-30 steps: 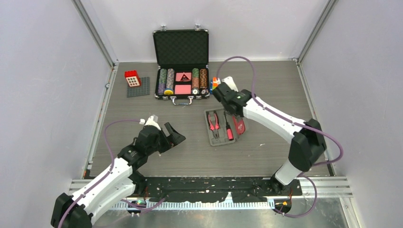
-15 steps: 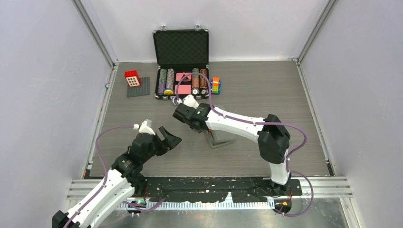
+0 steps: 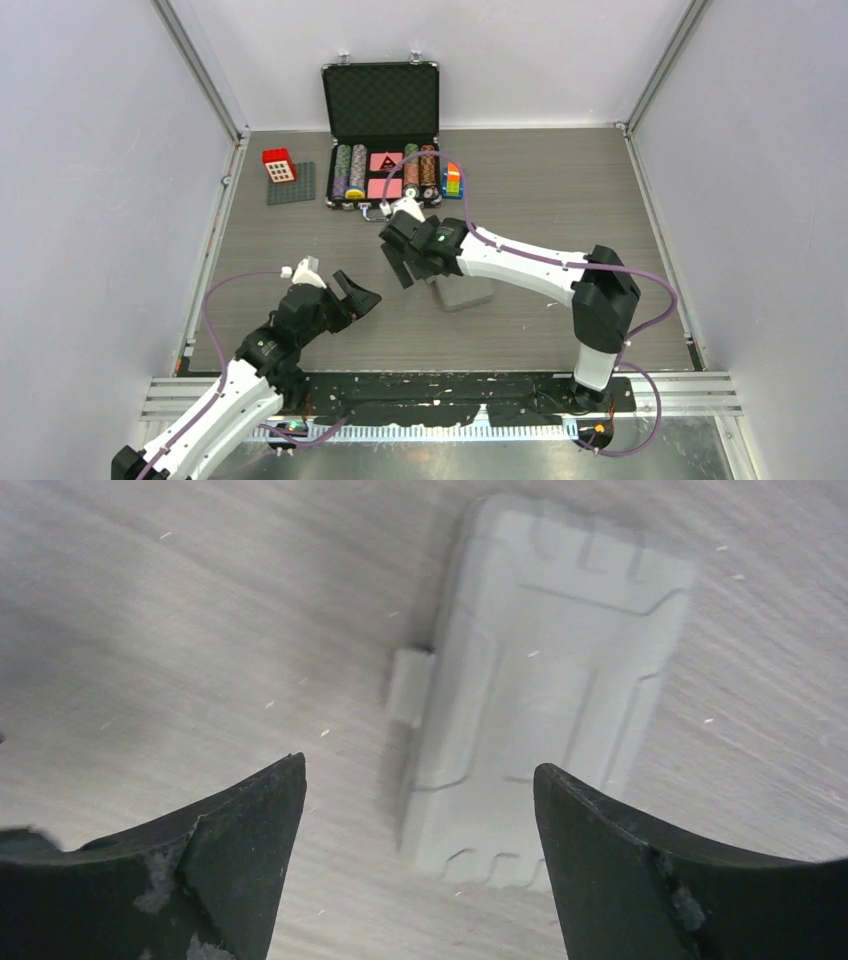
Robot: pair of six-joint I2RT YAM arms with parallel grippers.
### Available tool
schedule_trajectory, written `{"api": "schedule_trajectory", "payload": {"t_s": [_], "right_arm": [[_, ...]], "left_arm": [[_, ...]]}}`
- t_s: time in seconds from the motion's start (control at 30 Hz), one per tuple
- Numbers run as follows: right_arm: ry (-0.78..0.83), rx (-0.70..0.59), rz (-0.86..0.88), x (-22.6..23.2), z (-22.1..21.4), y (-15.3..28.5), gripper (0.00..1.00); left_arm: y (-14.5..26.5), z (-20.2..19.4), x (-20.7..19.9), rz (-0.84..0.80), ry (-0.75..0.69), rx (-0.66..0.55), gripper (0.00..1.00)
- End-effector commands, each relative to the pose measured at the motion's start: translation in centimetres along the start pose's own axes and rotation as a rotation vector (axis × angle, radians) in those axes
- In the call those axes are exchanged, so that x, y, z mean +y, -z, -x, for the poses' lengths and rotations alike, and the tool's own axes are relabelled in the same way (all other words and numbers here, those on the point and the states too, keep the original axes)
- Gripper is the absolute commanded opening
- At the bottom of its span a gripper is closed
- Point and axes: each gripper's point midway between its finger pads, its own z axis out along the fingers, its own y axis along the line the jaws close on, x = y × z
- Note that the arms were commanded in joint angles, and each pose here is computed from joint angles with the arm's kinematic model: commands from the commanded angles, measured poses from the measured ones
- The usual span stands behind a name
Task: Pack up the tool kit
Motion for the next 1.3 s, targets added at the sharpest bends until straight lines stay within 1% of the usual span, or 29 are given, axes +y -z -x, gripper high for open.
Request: {"api": "schedule_trajectory", "payload": {"t_s": [0.0, 0.03, 0.07, 0.23, 0.37, 0.53, 0.63, 0.77, 0.97, 1.1, 1.2, 1.23, 1.27], "right_arm": [[-0.025, -0.046, -0.102, -3.6, 1.3, -0.9, 0.91], [-0.018, -0.042, -0.112, -3.9, 1.4, -1.3, 0.97], [-0.011, -0.033, -0.117, -3.8, 1.2, -1.9, 0.98], [0.007, 0.007, -0.168, -4.2, 0.7, -4.7, 0.95], [0.029, 0.083, -0.187, -4.2, -1.1, -7.2, 0.95], [0.032, 0.139, -0.204, -4.3, -3.1, -9.0, 0.95], [0.056, 0.196, -0.256, -5.0, -5.1, -10.1, 0.95], [0.092, 0.274, -0.304, -5.6, -8.1, -11.2, 0.99], [0.178, 0.379, -0.356, -5.8, -12.7, -11.8, 1.00], [0.199, 0.436, -0.374, -6.2, -15.3, -12.0, 0.90], [0.216, 0.470, -0.383, -6.5, -16.8, -12.2, 0.78], [0.217, 0.476, -0.381, -6.5, -17.1, -12.3, 0.72], [0.223, 0.490, -0.383, -6.6, -17.6, -12.4, 0.69]], "left_arm": [[-0.1, 0.6, -2.3, -0.058, 0.001, 0.010, 0.84], [-0.1, 0.6, -2.4, -0.058, 0.000, 0.014, 0.84], [-0.2, 0.5, -2.5, -0.057, -0.002, 0.018, 0.84], [-0.4, 0.5, -2.5, -0.050, -0.005, 0.024, 0.84], [-0.5, 0.5, -2.4, -0.047, -0.010, 0.025, 0.84], [-0.7, 0.4, -2.3, -0.045, -0.013, 0.029, 0.84], [-0.7, 0.3, -2.3, -0.048, -0.014, 0.033, 0.84], [-0.7, 0.3, -2.5, -0.054, -0.015, 0.036, 0.84], [-0.7, 0.1, -2.2, -0.051, -0.012, 0.037, 0.84], [-0.5, 0.2, -2.2, -0.053, -0.011, 0.031, 0.84], [-0.4, 0.3, -2.2, -0.054, -0.011, 0.024, 0.84], [-0.4, 0.3, -2.2, -0.053, -0.010, 0.023, 0.84], [-0.3, 0.4, -2.1, -0.052, -0.011, 0.021, 0.84]]}}
